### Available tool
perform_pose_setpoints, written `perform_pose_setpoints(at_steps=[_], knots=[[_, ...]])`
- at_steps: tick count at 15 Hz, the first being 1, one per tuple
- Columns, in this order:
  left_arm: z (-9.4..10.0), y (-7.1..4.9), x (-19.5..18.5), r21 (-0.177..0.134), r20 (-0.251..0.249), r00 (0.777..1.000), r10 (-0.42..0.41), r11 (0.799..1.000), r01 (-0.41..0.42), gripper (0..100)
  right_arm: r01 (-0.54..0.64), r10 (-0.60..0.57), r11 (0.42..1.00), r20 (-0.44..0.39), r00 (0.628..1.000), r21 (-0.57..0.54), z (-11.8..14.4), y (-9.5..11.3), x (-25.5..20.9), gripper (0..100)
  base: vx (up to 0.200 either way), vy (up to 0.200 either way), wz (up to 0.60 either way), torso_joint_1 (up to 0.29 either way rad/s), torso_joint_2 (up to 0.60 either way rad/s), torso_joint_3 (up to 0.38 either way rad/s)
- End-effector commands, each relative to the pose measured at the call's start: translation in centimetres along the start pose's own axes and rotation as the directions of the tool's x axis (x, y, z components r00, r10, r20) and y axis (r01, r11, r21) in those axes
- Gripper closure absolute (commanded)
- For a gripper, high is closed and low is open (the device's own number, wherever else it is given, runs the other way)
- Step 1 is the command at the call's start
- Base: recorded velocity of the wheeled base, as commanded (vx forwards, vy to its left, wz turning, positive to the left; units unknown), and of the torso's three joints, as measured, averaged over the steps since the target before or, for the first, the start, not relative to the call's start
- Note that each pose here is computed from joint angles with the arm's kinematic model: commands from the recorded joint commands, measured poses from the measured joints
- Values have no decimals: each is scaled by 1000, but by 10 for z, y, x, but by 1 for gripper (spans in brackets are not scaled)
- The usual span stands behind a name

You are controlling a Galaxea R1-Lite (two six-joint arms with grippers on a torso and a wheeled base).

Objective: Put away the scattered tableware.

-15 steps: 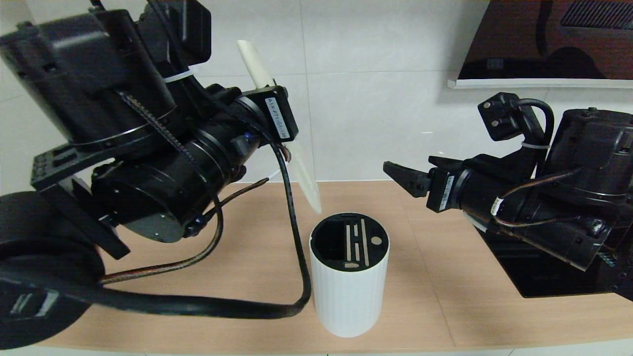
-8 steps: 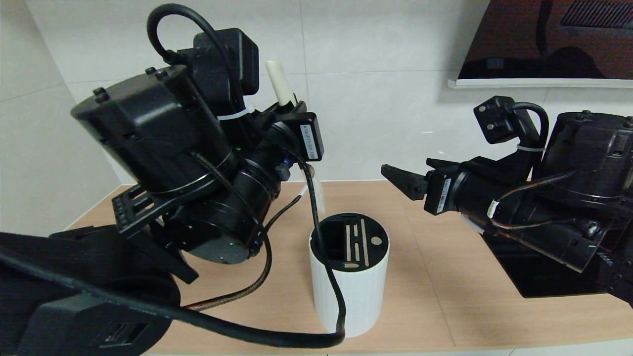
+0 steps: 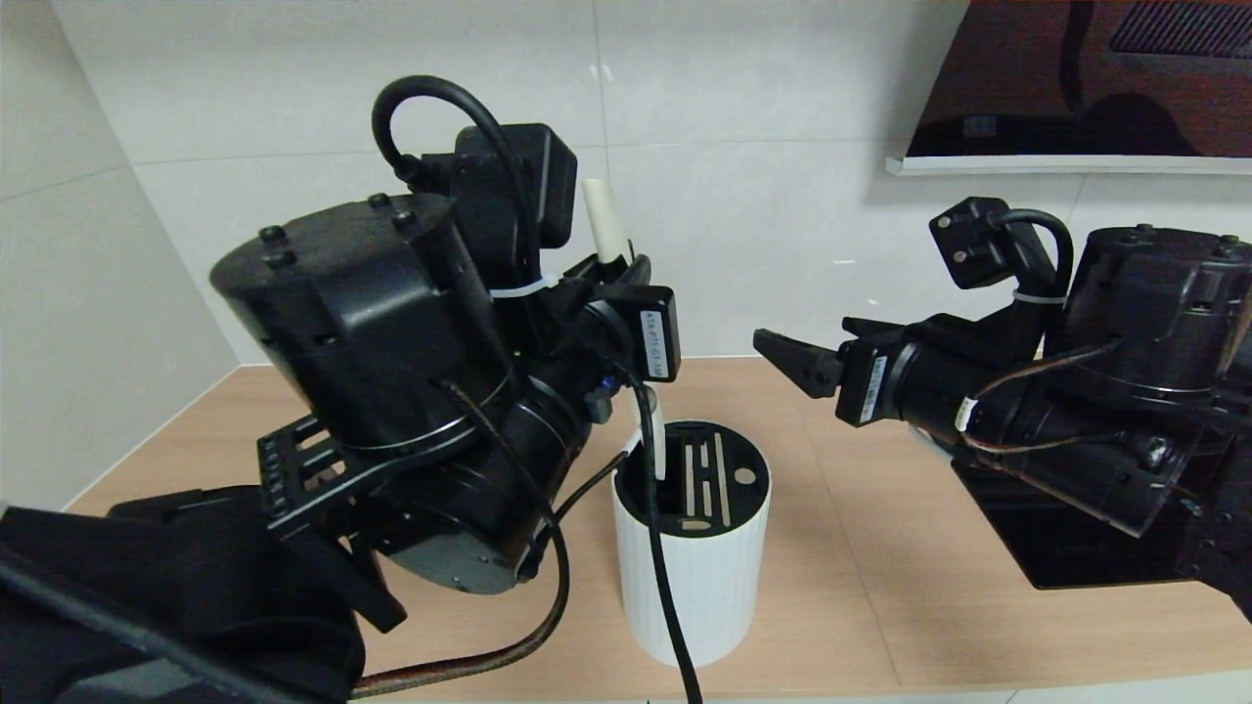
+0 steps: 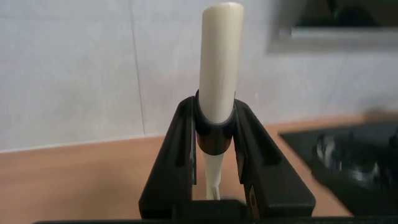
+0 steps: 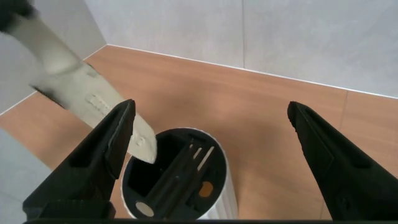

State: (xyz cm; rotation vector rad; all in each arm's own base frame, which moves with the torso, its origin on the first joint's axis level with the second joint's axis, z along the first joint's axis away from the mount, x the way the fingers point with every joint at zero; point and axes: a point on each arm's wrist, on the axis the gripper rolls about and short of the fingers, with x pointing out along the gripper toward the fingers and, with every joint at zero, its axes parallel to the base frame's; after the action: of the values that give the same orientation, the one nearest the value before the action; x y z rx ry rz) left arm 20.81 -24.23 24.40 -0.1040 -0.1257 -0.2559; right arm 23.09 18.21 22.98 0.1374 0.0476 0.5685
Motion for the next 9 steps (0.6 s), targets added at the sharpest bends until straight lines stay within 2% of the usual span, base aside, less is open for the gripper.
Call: perform_pose_setpoints(at_steps=[1,3,9], knots=[[-4,-3,-1,3,-15,1000,-8,1000,8,100,1,-1,1000,-8,1000,-1,-3,0,2,0,0,0,0,0,0,0],[-9,-4,1,13,-28,1000,-8,1000,8,100,0,0,1000,-13,1000,-3,-4,0,3,0,0,0,0,0,0,0],[-22,-8,4,6,-58,998,-12,1000,12,100,1,-1,1000,-19,1000,-3,-6,0,4,0,0,0,0,0,0,0]])
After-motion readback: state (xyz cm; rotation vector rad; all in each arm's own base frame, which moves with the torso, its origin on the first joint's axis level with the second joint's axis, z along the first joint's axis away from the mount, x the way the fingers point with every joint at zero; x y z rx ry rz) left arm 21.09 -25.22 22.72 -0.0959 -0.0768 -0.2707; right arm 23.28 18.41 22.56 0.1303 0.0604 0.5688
